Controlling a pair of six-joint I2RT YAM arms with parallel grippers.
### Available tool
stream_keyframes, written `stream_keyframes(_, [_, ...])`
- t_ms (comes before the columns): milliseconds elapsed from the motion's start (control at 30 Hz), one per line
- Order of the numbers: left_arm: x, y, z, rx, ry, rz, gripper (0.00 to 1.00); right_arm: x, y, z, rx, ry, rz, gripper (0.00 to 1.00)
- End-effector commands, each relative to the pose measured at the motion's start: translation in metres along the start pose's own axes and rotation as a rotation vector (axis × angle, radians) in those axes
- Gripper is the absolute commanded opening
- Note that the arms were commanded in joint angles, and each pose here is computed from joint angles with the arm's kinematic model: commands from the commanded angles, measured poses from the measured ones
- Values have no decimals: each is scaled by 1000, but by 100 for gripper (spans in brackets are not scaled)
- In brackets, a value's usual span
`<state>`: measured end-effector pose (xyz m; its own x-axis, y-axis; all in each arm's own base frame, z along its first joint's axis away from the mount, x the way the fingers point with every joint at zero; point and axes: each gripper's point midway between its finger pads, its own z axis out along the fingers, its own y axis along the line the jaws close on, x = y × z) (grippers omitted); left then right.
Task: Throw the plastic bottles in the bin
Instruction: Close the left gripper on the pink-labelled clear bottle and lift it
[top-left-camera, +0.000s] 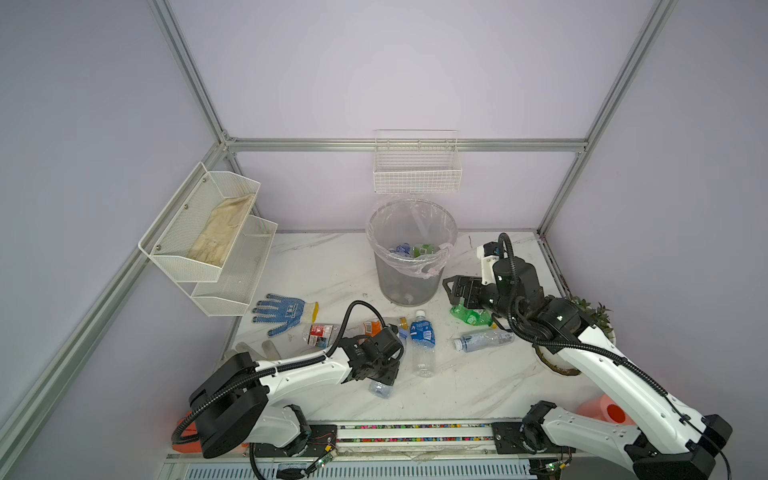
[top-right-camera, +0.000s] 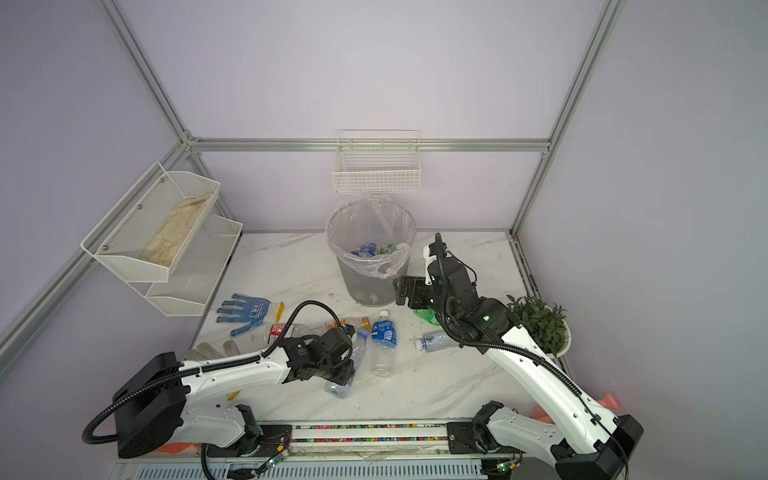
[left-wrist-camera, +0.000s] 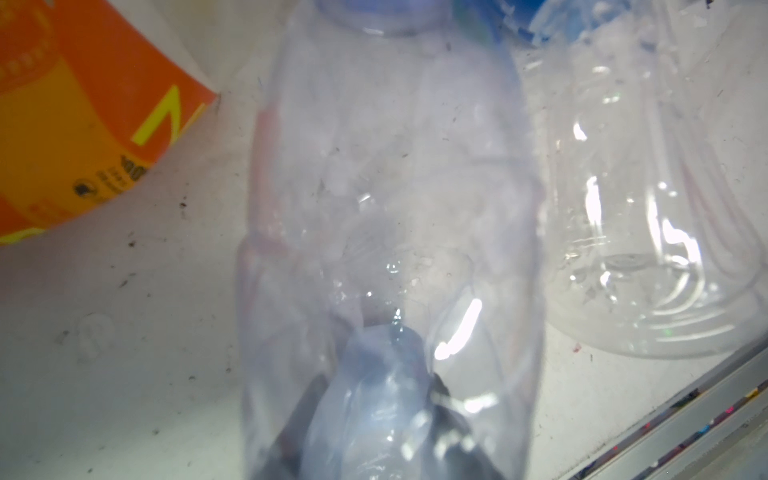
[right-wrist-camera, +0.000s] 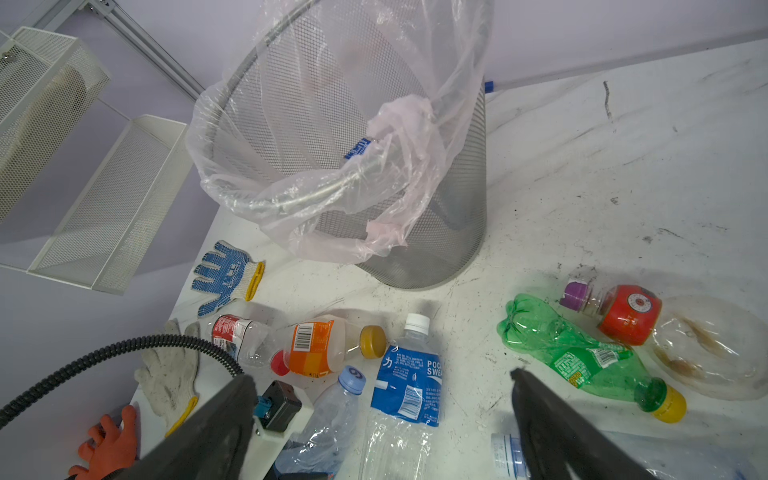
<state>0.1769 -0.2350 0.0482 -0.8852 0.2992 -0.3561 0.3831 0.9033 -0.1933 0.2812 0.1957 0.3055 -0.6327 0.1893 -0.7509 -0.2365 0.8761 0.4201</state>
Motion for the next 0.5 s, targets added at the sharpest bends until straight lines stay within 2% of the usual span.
stream_keyframes(0, [-23, -9, -24, 16, -89, 19, 29, -1, -1, -5, -2, -16, 9, 97])
stream_keyframes(467, [-56, -18, -89, 59, -290, 32, 27, 5, -5, -4, 2, -10, 19, 97])
